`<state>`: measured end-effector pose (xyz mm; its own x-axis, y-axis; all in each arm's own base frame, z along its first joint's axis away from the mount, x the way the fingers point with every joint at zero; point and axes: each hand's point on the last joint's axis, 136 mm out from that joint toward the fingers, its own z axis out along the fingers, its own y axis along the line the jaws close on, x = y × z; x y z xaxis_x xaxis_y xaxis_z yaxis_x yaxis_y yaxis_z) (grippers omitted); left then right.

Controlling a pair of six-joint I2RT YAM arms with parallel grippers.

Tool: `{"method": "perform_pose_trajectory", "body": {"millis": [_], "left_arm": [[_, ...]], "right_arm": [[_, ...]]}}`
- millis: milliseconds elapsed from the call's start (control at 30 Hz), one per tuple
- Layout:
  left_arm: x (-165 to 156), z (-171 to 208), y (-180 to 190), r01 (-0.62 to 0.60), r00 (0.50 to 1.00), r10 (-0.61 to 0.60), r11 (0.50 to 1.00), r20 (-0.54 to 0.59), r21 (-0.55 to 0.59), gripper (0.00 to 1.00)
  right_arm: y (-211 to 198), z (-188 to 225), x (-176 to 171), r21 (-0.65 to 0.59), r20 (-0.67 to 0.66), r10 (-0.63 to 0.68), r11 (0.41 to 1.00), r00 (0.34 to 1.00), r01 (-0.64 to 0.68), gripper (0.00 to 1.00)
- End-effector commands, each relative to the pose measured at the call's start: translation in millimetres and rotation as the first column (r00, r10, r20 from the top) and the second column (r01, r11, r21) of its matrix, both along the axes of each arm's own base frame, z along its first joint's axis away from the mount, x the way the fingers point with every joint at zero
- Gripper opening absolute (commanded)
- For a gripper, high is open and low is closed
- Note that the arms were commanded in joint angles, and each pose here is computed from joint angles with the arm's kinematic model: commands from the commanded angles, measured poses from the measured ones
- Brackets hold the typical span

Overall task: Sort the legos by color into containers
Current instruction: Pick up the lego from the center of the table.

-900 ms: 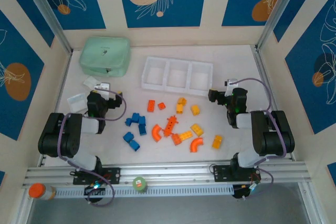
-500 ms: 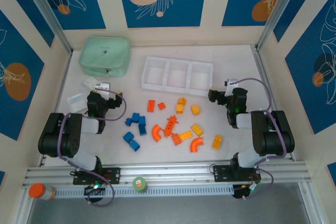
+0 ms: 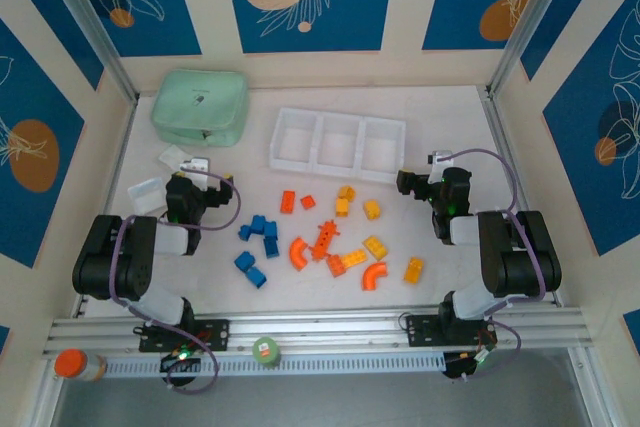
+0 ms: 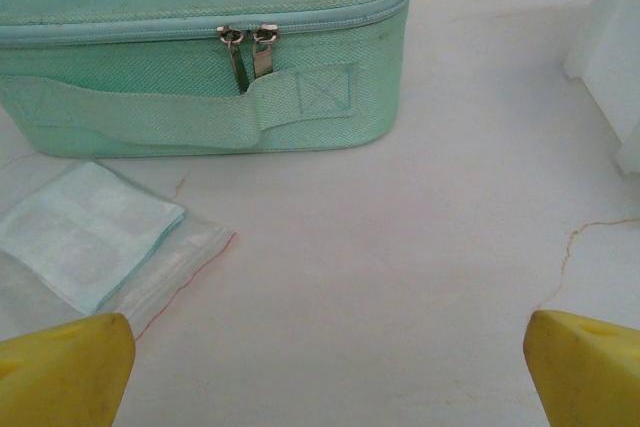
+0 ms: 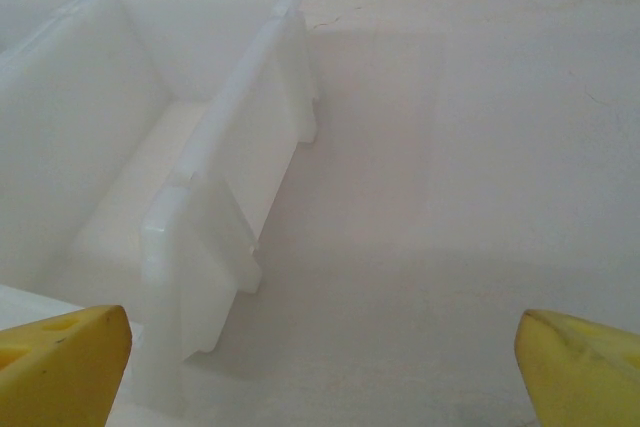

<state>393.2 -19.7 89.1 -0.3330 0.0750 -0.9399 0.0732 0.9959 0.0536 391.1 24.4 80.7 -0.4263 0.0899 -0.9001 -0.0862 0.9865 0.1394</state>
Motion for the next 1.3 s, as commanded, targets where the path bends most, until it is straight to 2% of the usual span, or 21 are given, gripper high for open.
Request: {"method": "perform_pose_trajectory", "body": {"millis": [0, 267, 433, 533, 667, 733, 800, 900, 1067, 1267], "left_arm": [[4, 2, -7, 0.035, 0.999, -0.035, 0.999, 0.005, 0.002, 0.99], [3, 12, 3, -0.025, 1.000, 0.025, 1.000, 0.011, 0.000, 0.99], [-3, 28, 5, -0.035, 0.999, 0.035, 0.999, 0.006, -0.003, 0.99], [-8, 42, 8, -0.062, 0.998, 0.062, 0.998, -0.008, -0.020, 0.99], [-15, 64, 7, -0.081, 0.997, 0.080, 0.992, -0.010, -0.100, 0.99], [-19, 78, 4, -0.080, 0.997, 0.082, 0.982, 0.006, -0.170, 0.99], [-25, 87, 6, -0.127, 0.991, 0.133, 0.952, 0.003, -0.278, 0.99], [-34, 89, 14, -0.194, 0.979, 0.203, 0.908, -0.017, -0.372, 0.99], [-44, 85, 10, -0.216, 0.976, 0.199, 0.867, -0.084, -0.450, 0.99], [-58, 96, -13, -0.171, 0.980, 0.092, 0.841, -0.177, -0.513, 0.99]], "right_arm": [[4, 14, 5, -0.006, 0.048, 0.029, 1.000, 0.998, -0.029, 0.99], [6, 20, 3, -0.005, 0.060, 0.039, 0.999, 0.997, -0.039, 0.99], [5, 41, -3, 0.002, 0.071, 0.032, 0.999, 0.997, -0.032, 0.99], [0, 56, -9, 0.050, 0.040, 0.002, 0.999, 0.999, -0.004, 0.99], [-2, 81, -22, 0.177, 0.056, -0.007, 0.984, 0.998, -0.003, 0.99], [-3, 95, -29, 0.227, 0.062, -0.021, 0.974, 0.998, 0.007, 0.99], [-3, 105, -34, 0.290, 0.045, -0.045, 0.956, 0.998, 0.030, 0.99], [-15, 100, -48, 0.409, -0.110, -0.163, 0.891, 0.980, 0.194, 0.99], [3, 100, -60, 0.492, -0.163, -0.048, 0.862, 0.985, 0.123, 0.99], [28, 104, -72, 0.466, -0.226, 0.029, 0.881, 0.974, 0.082, 0.99]]}}
